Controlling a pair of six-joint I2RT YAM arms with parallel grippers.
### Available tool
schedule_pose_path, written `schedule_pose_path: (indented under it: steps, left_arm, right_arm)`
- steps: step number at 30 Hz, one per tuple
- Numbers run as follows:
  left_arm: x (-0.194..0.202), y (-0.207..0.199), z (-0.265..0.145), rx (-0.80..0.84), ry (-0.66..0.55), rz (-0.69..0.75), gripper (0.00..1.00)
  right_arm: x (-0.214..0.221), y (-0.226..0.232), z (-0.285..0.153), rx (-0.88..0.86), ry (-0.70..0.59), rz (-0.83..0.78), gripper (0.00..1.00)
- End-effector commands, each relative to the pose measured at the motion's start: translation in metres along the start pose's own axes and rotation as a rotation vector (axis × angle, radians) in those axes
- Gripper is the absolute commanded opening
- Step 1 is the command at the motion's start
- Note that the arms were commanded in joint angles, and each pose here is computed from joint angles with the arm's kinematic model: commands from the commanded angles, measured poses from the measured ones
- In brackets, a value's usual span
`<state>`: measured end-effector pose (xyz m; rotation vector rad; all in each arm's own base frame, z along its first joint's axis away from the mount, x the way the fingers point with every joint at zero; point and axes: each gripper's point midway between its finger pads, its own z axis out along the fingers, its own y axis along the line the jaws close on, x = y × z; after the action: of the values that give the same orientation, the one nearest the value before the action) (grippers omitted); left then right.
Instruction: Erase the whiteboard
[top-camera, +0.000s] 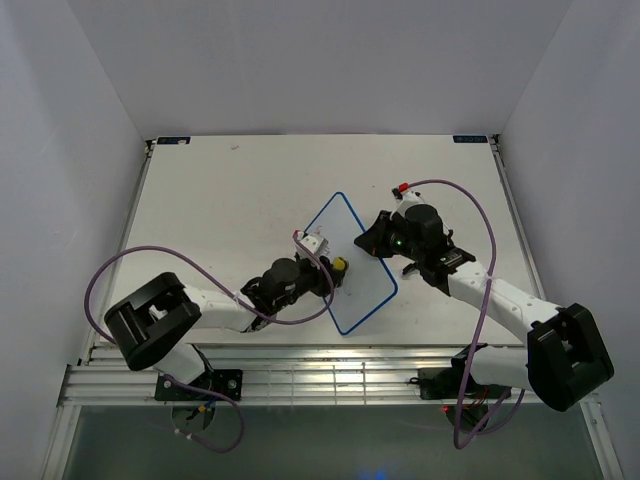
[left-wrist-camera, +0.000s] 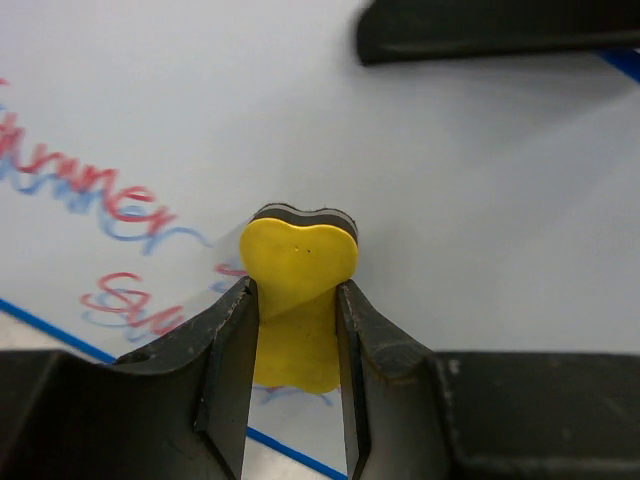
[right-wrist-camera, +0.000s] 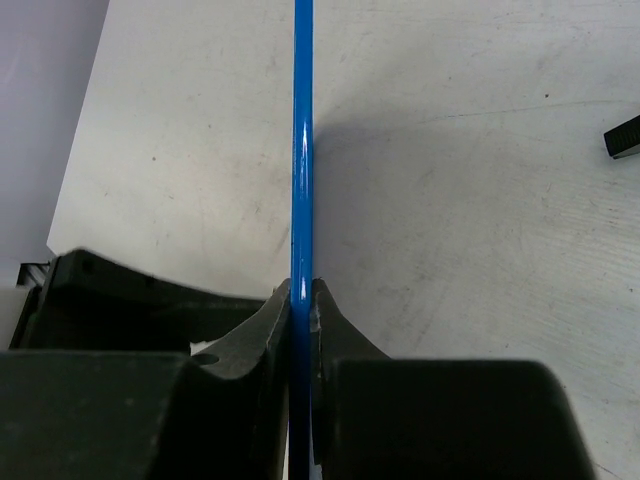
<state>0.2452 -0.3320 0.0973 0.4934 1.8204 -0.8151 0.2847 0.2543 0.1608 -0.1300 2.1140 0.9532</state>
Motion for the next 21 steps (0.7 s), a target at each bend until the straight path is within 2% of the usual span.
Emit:
schedule_pose_path:
  steps: [1,9,12,21]
  left_arm:
    - [0.036,0.051,-0.003,-0.131,0.12,-0.005,0.0]
    - [0.009,0.104,0.012,-0.191,0.043,-0.046,0.0]
    - [0.004,0.113,0.016,-0.153,0.024,-0.072,0.0]
    - [-0.019,0.13,0.028,-0.103,-0.044,-0.073,0.0]
  right_arm:
    - [0.031,0.049,-0.012,-0.244,0.126,-0.021,0.08]
    - [0.043,0.058,-0.025,-0.304,0.185,-0.028,0.08]
    - [0.048,0.061,-0.031,-0.331,0.211,-0.039,0.08]
    - [0.06,0.045,-0.034,-0.268,0.249,-0.076,0.08]
